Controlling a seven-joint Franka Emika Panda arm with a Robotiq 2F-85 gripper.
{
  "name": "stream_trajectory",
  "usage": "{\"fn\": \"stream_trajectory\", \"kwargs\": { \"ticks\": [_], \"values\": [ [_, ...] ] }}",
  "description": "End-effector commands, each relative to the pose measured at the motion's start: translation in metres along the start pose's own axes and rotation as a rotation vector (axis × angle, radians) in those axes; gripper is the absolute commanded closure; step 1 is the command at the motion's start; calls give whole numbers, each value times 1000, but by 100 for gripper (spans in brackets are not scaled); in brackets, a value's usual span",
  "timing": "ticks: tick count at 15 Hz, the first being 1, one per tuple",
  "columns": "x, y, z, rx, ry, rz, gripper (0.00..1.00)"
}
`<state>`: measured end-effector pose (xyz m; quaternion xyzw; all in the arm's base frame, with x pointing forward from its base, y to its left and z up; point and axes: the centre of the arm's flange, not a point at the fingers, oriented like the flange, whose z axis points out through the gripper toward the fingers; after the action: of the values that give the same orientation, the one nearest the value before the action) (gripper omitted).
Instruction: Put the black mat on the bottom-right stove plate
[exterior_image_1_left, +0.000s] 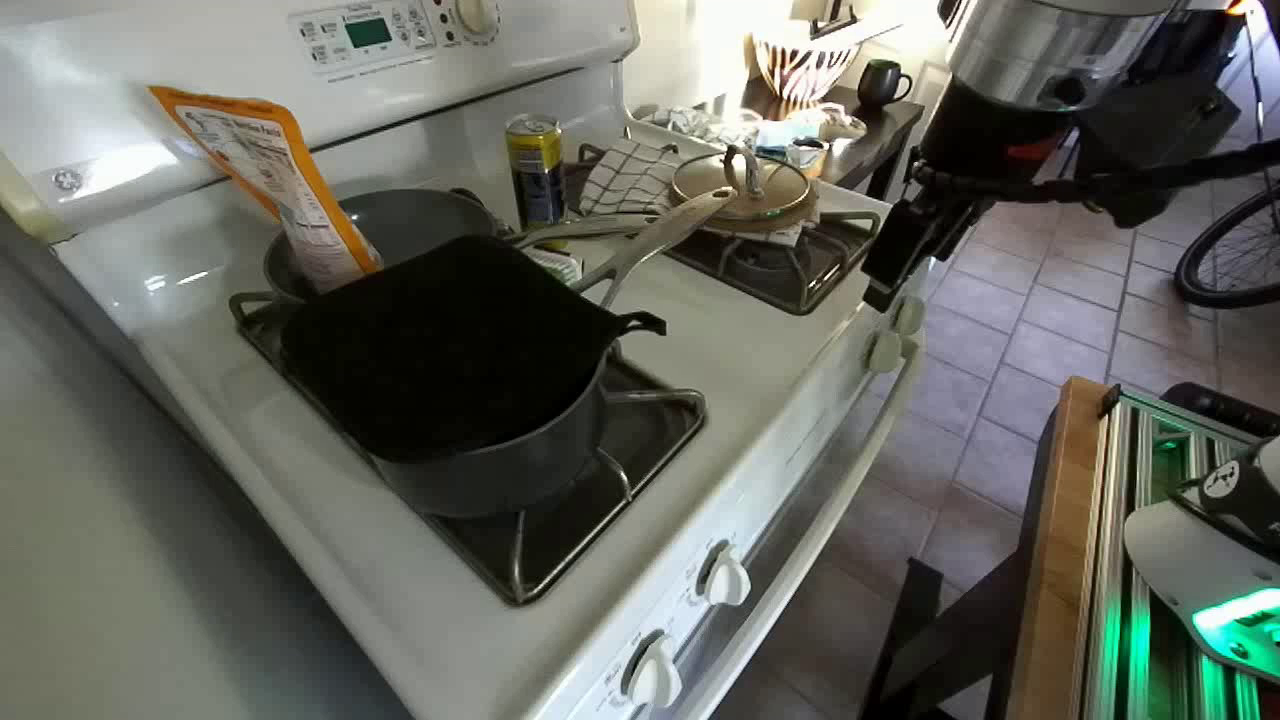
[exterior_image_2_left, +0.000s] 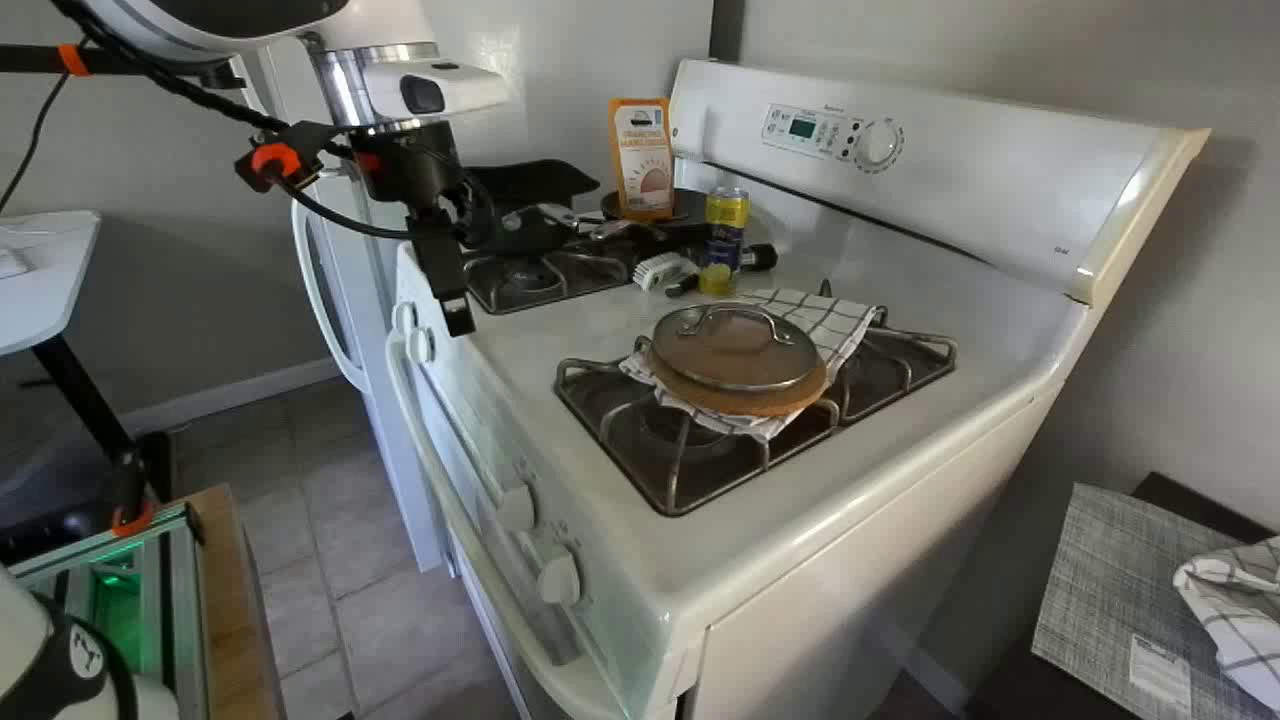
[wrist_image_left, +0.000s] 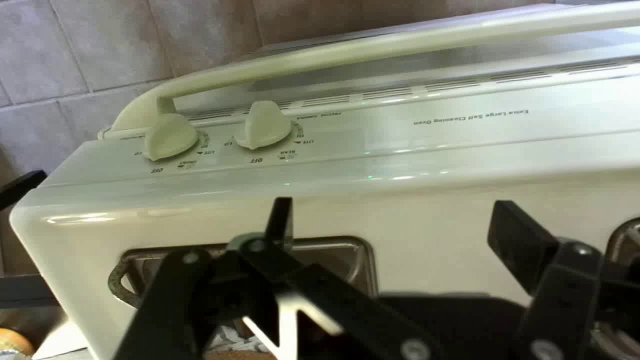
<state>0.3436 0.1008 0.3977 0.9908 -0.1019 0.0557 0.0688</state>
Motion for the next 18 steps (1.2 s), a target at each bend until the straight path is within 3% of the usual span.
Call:
{"fn": "stream_trajectory", "kwargs": {
  "ticks": [1, 8, 13, 18],
  "values": [
    [0, 0, 0, 0, 0, 0, 0],
    [0, 0, 0, 0, 0, 0, 0],
    [29, 17, -27, 78, 85, 24, 0],
    [61, 34, -69, 212, 184, -56, 0]
  ]
}}
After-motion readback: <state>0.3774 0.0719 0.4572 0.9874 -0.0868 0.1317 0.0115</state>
